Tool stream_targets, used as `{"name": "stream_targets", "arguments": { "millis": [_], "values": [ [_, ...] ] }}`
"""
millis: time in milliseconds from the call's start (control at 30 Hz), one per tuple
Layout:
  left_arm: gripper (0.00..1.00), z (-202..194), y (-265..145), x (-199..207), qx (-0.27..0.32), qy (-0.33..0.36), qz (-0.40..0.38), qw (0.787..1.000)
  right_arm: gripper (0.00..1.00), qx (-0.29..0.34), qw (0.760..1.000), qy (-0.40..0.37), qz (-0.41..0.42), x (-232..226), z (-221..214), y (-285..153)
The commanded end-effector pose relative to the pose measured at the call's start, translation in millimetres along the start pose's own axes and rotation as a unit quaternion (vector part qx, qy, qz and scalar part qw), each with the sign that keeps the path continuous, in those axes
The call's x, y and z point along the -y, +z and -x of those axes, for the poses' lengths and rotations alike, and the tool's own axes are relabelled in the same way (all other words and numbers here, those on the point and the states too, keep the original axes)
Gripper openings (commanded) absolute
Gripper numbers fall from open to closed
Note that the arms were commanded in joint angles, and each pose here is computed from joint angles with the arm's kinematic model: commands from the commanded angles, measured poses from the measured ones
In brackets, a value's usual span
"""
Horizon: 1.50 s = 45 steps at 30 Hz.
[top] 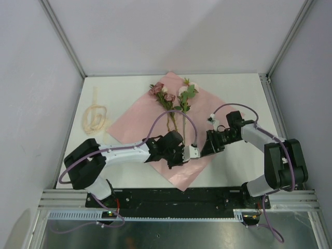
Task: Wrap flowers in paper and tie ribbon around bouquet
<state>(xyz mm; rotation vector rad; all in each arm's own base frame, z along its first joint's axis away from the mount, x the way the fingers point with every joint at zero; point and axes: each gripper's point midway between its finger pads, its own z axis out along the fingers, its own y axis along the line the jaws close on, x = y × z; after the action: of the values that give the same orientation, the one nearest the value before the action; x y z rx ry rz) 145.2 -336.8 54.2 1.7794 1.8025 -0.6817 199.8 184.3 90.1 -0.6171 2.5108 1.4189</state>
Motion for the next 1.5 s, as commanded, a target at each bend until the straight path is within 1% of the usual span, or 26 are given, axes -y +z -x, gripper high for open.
{"name": "stream_targets", "arguments": {
  "millis": [0,133,200,233,300,367,400,467,500,533,567,600,633,700,867,1033,1133,1300,1400,1467],
  "values": [
    [0.0,13,2,-13,0.022,-0.049,-0.012,0.999,0.72,0.01,0.997,-0.046,0.059,-25,-4,11],
    [0.0,11,4,-22,0.024,-0.069,-0.012,0.997,0.72,-0.015,0.997,-0.016,0.074,-25,-15,28],
    [0.0,13,0,-18,0.034,-0.062,-0.025,0.997,0.71,-0.014,0.996,0.007,0.087,-25,-14,30],
    [0.0,15,-6,-13,0.042,-0.046,-0.03,0.998,0.71,-0.008,0.995,0.021,0.092,-25,-10,28],
    [0.1,16,-15,-3,0.048,-0.012,-0.023,0.999,0.7,0.006,0.994,0.039,0.098,-24,-3,21],
    [0.27,14,-26,5,0.051,0.02,-0.007,0.999,0.69,0.016,0.994,0.046,0.099,-25,3,13],
    [0.39,9,-32,8,0.045,0.033,-0.001,0.998,0.69,0.018,0.994,0.05,0.098,-27,4,9],
    [0.58,-13,-41,10,0.012,0.067,0.017,0.998,0.68,0.017,0.994,0.053,0.09,-28,2,4],
    [0.64,-30,-44,8,-0.014,0.088,0.031,0.996,0.68,0.016,0.995,0.055,0.081,-28,1,3],
    [0.7,-40,-49,7,-0.028,0.109,0.044,0.993,0.67,0.016,0.996,0.057,0.073,-27,0,2],
    [0.73,-56,-52,6,-0.048,0.134,0.055,0.988,0.67,0.015,0.996,0.063,0.068,-26,0,3],
    [0.81,-64,-57,6,-0.058,0.163,0.064,0.983,0.65,0.015,0.996,0.068,0.063,-24,1,3],
    [0.86,-75,-59,7,-0.07,0.181,0.07,0.979,0.64,0.013,0.995,0.076,0.059,-22,1,5],
    [0.91,-85,-62,8,-0.079,0.208,0.085,0.971,0.61,0.008,0.994,0.091,0.055,-19,3,10],
    [0.94,-82,-58,5,-0.074,0.253,0.132,0.956,0.5,-0.007,0.993,0.107,0.056,-13,12,27],
    [0.92,-72,-47,-2,-0.064,0.278,0.177,0.942,0.39,-0.026,0.99,0.129,0.043,-3,18,50],
    [0.89,-69,-38,1,-0.06,0.298,0.185,0.935,0.33,-0.051,0.989,0.138,0.022,6,13,63],
    [0.87,-58,-29,8,-0.036,0.323,0.192,0.926,0.21,-0.09,0.983,0.16,-0.003,21,0,80],
    [0.85,-51,-28,9,-0.022,0.326,0.199,0.924,0.15,-0.106,0.98,0.167,-0.016,27,-6,87],
    [0.82,-49,-29,11,-0.012,0.324,0.199,0.925,0.12,-0.115,0.978,0.171,-0.022,30,-10,90]
  ]
}}
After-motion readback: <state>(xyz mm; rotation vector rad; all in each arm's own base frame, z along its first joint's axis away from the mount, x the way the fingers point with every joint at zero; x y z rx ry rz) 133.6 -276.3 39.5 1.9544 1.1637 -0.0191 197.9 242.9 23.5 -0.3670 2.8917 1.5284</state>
